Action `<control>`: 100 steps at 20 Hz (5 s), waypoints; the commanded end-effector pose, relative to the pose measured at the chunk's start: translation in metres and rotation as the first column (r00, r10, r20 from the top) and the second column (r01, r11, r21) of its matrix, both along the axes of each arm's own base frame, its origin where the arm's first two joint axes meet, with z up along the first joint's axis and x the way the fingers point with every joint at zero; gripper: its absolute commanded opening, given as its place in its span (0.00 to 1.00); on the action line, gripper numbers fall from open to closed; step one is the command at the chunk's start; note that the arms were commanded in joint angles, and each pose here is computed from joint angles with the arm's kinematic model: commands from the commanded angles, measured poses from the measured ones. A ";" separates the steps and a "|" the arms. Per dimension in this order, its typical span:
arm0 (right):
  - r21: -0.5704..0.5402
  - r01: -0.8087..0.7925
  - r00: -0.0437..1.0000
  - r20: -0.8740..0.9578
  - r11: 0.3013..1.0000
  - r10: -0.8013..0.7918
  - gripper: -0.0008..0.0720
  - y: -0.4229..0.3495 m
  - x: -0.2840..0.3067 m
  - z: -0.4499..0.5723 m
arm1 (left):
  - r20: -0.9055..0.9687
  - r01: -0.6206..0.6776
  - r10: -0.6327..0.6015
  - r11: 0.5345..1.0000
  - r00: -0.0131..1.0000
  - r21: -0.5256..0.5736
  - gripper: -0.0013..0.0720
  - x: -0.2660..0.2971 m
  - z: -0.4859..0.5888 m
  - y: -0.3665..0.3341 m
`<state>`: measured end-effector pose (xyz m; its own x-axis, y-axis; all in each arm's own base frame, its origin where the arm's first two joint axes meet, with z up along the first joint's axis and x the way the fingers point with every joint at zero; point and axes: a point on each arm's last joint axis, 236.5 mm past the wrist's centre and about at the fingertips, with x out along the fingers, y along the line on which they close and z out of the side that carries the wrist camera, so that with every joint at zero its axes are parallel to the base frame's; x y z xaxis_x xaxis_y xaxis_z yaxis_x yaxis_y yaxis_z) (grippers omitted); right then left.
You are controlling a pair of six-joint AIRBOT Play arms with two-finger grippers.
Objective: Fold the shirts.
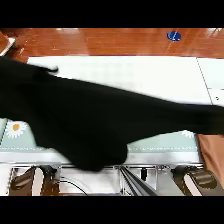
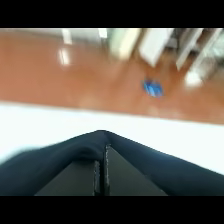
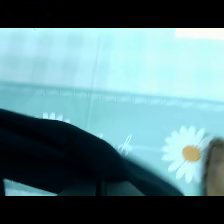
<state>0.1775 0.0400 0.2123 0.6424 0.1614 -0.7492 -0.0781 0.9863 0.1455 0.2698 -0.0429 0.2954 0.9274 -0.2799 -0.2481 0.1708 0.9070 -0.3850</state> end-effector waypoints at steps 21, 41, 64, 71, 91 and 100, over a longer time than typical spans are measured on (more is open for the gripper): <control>-0.154 0.395 0.861 -0.281 0.906 -0.423 0.57 -0.168 0.195 -0.143 | -0.697 0.161 -0.377 0.920 0.610 -0.357 0.71 0.079 -0.262 -0.027; 0.129 0.497 0.806 -0.433 0.858 -0.402 0.57 -0.103 0.107 -0.258 | -0.815 -0.051 -0.372 0.898 0.444 -0.437 0.71 -0.028 -0.406 -0.167; 0.309 0.238 0.847 -0.530 0.921 -0.041 0.57 -0.110 0.226 -0.288 | -0.675 0.158 -0.488 0.857 0.553 -0.491 0.04 0.042 -0.337 -0.202; 0.487 0.150 0.803 -0.568 0.860 0.181 0.57 -0.067 0.210 -0.303 | -0.675 0.158 -0.489 0.857 0.553 -0.491 0.04 0.042 -0.337 -0.202; 0.444 -0.033 0.813 -0.509 0.895 0.282 0.04 0.015 0.211 -0.214 | -0.472 0.229 -0.505 0.819 0.723 -0.525 0.04 0.112 -0.221 -0.159; 0.125 -0.177 0.867 0.489 0.976 0.095 0.04 0.007 0.194 0.208 | 0.372 0.370 -0.286 0.911 0.883 -0.179 0.04 0.082 0.190 -0.063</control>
